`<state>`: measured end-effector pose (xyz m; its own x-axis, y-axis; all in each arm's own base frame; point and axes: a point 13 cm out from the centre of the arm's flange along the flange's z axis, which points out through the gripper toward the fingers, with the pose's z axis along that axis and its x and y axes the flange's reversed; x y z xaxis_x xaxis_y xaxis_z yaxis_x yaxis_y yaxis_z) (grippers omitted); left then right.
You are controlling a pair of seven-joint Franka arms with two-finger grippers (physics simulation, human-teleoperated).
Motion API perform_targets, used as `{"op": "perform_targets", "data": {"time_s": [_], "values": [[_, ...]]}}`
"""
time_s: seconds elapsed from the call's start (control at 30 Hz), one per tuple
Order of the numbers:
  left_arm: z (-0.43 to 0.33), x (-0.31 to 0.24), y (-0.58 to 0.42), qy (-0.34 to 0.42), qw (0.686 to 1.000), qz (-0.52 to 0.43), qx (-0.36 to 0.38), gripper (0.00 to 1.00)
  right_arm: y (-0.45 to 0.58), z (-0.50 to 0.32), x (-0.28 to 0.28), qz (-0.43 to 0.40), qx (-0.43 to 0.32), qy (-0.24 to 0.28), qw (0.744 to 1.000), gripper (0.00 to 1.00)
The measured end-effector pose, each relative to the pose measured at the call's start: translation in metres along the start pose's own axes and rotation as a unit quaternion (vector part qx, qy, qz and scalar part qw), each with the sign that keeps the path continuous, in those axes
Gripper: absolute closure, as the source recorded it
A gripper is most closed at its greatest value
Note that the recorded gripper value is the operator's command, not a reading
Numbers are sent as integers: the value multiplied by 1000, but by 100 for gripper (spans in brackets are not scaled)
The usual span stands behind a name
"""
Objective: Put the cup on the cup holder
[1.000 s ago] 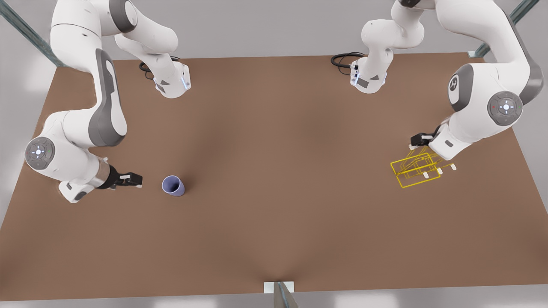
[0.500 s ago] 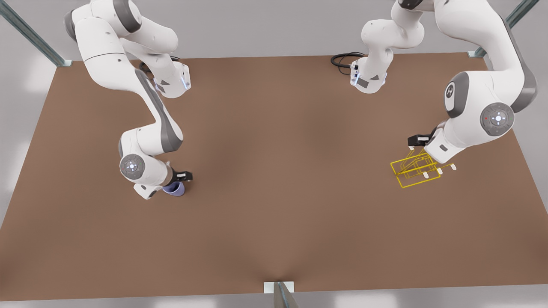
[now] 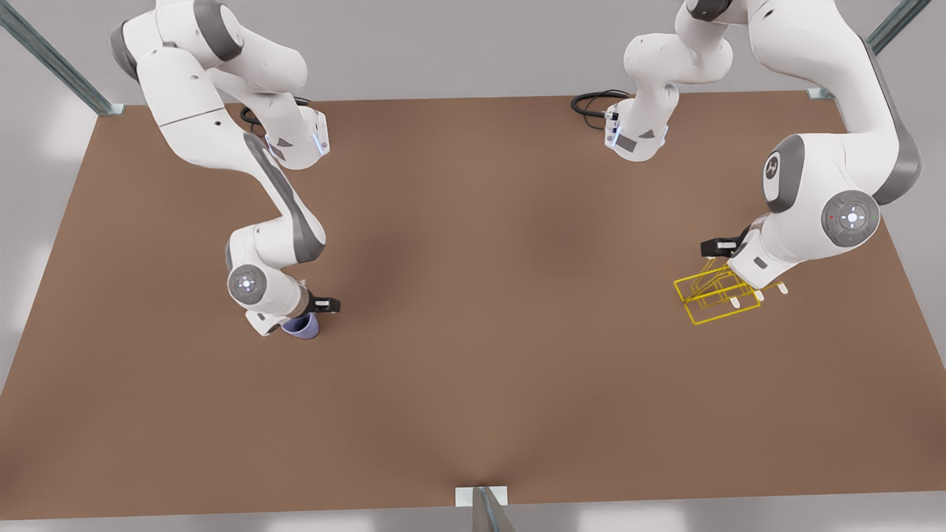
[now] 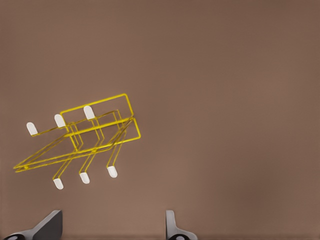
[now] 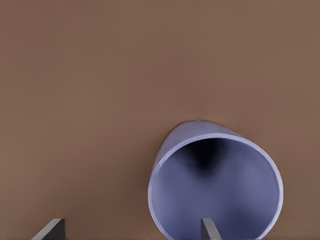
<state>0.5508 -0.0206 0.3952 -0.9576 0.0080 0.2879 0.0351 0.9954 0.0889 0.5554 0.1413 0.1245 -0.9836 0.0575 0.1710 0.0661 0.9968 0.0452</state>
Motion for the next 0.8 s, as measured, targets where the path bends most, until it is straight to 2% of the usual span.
{"op": "perform_targets", "data": {"time_s": [0.2,0.23,0.27,0.3,0.33,0.37,0.43,0.7,0.8], "values": [[-1,1,0,0,1000,0,0,0,2,17,-3,5,2,-1,1000,2],[-1,1,0,1,1000,-1,0,0,-1,19,-5,3,6,-3,1000,8],[0,1,0,1,1000,-1,0,0,-4,19,-8,2,9,-6,1000,22],[0,1,0,2,1000,-1,0,0,-6,19,-10,0,14,-10,1000,43],[0,1,0,2,1000,-1,0,0,-8,18,-12,-2,17,-13,1000,55],[0,1,0,2,1000,-1,0,0,-9,17,-14,-4,18,-15,1000,60],[1,0,0,3,1000,-1,0,0,-10,16,-16,-6,18,-18,1000,79],[1,-1,0,2,1000,-1,0,0,-20,7,-23,-10,23,-27,999,79],[1,-1,0,2,1000,-1,0,0,11,-27,-40,-20,4,-50,999,79]]}}
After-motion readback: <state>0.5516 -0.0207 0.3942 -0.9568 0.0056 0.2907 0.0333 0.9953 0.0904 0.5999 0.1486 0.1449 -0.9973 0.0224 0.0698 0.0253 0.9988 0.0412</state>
